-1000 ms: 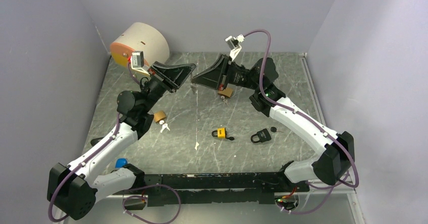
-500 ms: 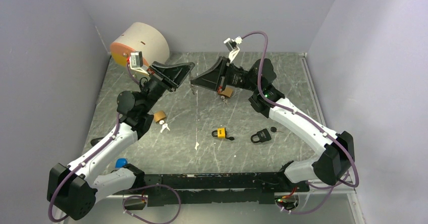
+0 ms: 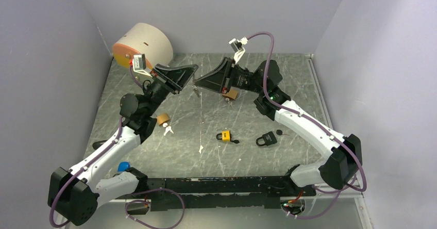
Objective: Unlock with the key
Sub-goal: Pick up the key from the center of the board.
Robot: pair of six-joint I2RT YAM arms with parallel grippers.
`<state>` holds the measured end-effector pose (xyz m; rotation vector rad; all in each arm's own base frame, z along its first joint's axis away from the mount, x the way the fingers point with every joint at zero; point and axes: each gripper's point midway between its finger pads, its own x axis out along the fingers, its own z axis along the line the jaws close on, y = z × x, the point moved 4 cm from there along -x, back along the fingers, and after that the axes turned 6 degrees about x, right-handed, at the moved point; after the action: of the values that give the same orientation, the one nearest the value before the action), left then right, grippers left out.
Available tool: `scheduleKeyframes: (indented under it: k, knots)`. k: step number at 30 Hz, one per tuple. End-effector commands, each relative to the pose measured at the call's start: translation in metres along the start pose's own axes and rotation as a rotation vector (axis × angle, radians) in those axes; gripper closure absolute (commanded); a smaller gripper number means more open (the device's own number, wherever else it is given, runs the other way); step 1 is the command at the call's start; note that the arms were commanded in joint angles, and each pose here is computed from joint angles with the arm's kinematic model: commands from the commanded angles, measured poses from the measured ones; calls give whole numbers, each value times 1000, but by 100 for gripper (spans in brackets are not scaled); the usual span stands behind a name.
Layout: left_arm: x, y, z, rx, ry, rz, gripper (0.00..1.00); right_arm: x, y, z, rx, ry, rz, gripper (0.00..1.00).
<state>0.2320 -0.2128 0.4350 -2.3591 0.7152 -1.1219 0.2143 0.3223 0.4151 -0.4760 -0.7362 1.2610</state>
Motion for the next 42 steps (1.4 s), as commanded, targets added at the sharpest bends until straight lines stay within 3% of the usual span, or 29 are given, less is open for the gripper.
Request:
scheduleKeyframes:
  k: [1,10,18,24,27,29,32,33,36,42]
  knots:
    - [-1,-10,-13,7,38,-43,98,-1,-16,30,-78,-84,-52,82]
    - [1,-8,-13,-9,43,-39,97,2,-17,24,-65,-55,-55,97]
    - [0,-8,-14,-16,38,-41,97,5,-19,17,-46,-33,-67,86]
    - [-1,-8,-13,-21,36,-41,98,5,-15,20,-52,-79,-43,100]
    - [-1,-8,-12,-24,31,-43,98,5,-13,18,-48,-72,-42,100]
    - [-1,-8,-9,-27,2,-44,86,4,-12,15,-48,-49,-44,100]
    - [-6,-12,-7,-10,-67,-51,56,-3,-6,4,-50,9,-46,100]
    - [-9,-14,-5,1,-105,-55,40,-6,-3,-1,-47,36,-46,100]
    - [-25,-21,7,38,-297,-51,21,-23,8,-16,-46,136,-46,100]
    - [-73,-17,32,113,-726,122,16,-89,34,-64,-4,486,-73,100]
